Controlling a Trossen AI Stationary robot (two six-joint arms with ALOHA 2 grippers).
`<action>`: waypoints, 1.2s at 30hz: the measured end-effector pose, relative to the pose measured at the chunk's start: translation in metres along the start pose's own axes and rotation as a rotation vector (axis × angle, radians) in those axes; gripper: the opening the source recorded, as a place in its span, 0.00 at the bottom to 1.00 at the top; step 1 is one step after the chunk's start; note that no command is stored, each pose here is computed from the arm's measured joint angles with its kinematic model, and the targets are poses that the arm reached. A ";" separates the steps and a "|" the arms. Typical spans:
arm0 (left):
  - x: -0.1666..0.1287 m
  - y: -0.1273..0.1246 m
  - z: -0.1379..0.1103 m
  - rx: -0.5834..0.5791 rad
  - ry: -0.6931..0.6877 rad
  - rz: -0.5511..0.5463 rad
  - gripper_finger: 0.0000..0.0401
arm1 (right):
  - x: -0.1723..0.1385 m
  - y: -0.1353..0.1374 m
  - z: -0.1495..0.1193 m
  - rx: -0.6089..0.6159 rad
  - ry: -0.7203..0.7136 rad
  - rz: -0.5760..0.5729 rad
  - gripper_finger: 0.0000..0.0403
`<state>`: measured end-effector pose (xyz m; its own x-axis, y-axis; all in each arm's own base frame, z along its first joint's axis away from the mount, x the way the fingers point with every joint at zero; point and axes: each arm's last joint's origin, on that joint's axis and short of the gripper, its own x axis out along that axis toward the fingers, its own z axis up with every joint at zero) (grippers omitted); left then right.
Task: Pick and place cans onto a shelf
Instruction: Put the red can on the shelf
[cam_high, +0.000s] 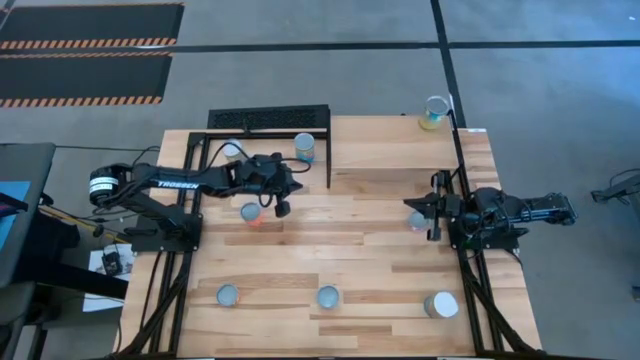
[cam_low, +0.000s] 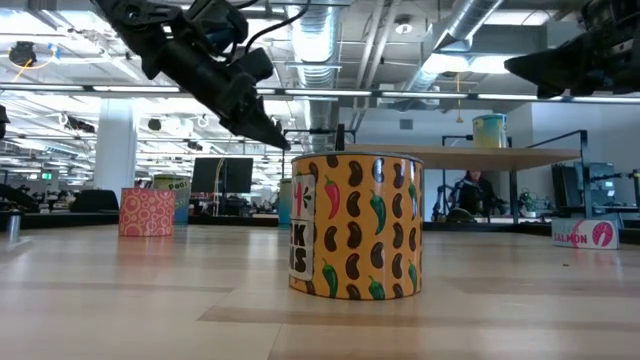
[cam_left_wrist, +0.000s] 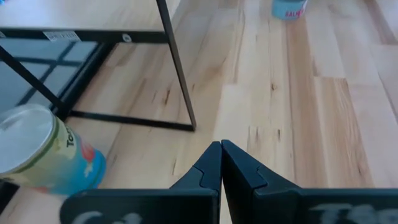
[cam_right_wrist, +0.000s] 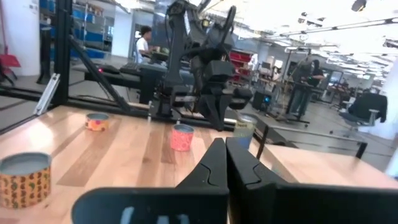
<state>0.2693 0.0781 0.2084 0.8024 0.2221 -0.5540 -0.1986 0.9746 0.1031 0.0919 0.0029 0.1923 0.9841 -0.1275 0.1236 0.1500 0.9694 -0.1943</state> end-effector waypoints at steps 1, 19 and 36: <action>0.000 0.000 0.001 0.000 0.015 -0.002 0.00 | 0.000 0.000 0.000 0.001 -0.004 -0.001 0.01; -0.016 0.007 0.001 -0.148 0.377 0.063 0.01 | 0.000 -0.001 0.002 -0.003 -0.019 -0.007 0.01; -0.046 -0.059 -0.028 -0.272 0.781 0.151 0.32 | 0.000 -0.001 0.002 -0.013 -0.019 -0.007 0.02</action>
<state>0.2284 0.0091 0.2050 0.1561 0.1691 -0.9732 -0.4819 0.8731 0.0744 0.0916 0.0029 0.1942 0.9811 -0.1299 0.1437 0.1581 0.9656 -0.2065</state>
